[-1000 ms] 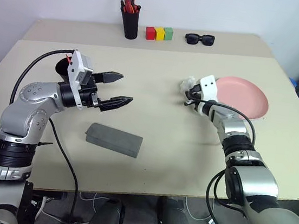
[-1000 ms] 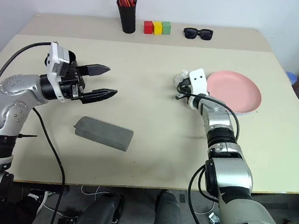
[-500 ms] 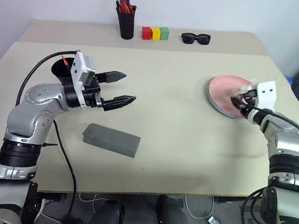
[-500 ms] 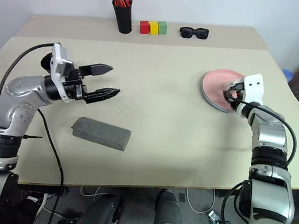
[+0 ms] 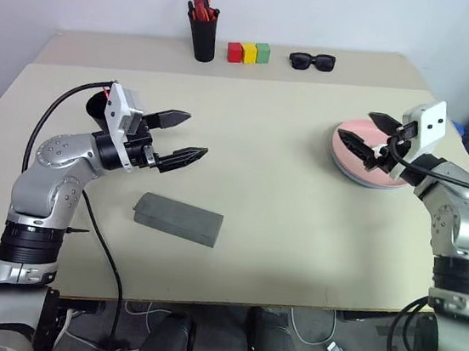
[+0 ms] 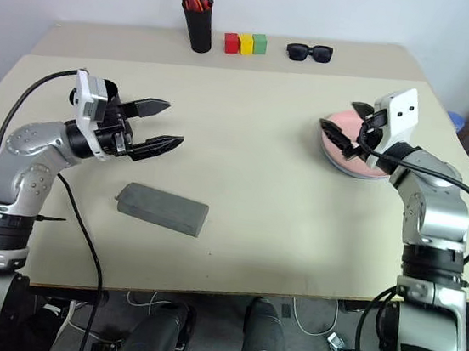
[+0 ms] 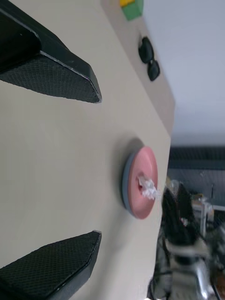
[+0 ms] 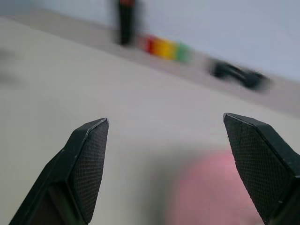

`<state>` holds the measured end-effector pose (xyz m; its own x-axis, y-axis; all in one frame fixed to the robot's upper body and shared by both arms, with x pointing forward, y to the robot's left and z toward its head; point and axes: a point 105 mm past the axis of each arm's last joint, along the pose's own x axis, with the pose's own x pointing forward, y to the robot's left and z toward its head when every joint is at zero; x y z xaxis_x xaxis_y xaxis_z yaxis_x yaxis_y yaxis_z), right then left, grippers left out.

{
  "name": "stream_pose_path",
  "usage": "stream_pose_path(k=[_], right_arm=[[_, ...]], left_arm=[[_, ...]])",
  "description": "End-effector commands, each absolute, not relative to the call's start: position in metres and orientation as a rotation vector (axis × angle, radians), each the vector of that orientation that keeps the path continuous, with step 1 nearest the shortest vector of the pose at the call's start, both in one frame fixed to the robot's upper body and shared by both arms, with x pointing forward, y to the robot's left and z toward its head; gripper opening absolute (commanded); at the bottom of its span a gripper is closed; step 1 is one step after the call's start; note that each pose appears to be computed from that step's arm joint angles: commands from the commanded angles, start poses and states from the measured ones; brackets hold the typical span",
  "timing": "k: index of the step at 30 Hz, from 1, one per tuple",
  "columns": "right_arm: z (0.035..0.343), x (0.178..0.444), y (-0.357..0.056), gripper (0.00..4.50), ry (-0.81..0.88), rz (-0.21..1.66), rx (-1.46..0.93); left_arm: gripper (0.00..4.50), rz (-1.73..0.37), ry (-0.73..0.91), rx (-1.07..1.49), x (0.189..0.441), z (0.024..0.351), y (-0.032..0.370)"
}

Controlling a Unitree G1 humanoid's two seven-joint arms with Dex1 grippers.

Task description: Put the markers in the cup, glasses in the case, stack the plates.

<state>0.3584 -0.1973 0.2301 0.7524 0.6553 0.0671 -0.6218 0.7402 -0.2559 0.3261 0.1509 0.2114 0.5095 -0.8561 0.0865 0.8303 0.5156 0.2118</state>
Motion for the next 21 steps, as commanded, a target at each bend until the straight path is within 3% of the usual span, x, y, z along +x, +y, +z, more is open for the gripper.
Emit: stream_pose_path(k=[1,7,10,16,21], right_arm=[[0.255,0.315,-0.161,3.97,-0.275,0.946,-0.228],[0.23,0.261,-0.141,3.97,-0.159,1.221,-0.251],[0.214,0.26,-0.151,3.97,-0.107,1.205,-0.337],[0.215,0.253,-0.153,3.97,-0.067,1.23,-0.356],[0.218,0.263,-0.156,3.97,-0.068,1.191,-0.384]], left_arm=[[4.5,-1.004,-0.25,0.203,0.313,0.22,0.158],[4.5,-1.147,-0.126,0.182,0.274,0.191,0.162],[4.5,-1.125,-0.122,0.195,0.27,0.185,0.165],[4.5,-1.086,-0.141,0.181,0.272,0.174,0.173],[4.5,-1.019,-0.19,0.235,0.28,0.172,0.178]])
